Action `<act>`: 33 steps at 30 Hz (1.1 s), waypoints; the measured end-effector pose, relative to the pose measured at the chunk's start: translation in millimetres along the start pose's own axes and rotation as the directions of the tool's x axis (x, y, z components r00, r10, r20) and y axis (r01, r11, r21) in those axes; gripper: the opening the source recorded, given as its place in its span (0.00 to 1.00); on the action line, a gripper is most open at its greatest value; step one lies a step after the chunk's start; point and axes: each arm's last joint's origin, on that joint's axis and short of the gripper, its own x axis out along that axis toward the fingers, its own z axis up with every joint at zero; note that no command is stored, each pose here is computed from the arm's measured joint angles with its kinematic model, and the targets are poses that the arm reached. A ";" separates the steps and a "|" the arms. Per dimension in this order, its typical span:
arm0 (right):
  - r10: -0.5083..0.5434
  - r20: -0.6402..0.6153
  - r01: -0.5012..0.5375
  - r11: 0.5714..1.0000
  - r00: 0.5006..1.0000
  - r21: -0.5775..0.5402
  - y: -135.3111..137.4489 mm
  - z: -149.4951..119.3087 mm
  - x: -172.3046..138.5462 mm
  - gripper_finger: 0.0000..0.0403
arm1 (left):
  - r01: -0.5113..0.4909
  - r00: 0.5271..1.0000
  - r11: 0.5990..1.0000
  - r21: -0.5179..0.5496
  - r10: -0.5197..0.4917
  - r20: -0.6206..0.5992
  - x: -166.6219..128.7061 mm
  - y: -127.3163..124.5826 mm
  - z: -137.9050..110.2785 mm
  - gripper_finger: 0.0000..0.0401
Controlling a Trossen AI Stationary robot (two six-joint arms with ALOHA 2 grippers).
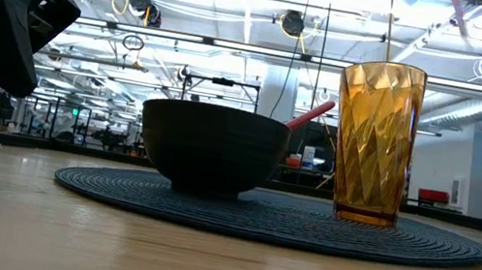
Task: Pick & Place Utensil
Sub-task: Put the pink straw into the brown cup
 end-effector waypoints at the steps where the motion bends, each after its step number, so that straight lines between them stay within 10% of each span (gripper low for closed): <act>1: -0.009 0.017 0.009 1.000 1.000 -0.013 -2.4 2.0 -0.5 0.01 | 0.000 1.000 1.000 0.000 0.000 0.000 0.0 0.0 0.0 0.30; 15: -0.150 0.074 0.156 0.983 0.986 -0.094 -27.1 9.0 -15.4 0.01 | -0.002 1.000 1.000 0.008 0.002 -0.005 0.0 0.2 -0.5 0.30; 33: -0.252 0.394 0.274 0.962 0.884 0.001 -42.3 -74.5 -62.8 0.01 | -0.030 1.000 0.999 0.025 0.029 0.008 -0.1 0.9 -0.2 0.30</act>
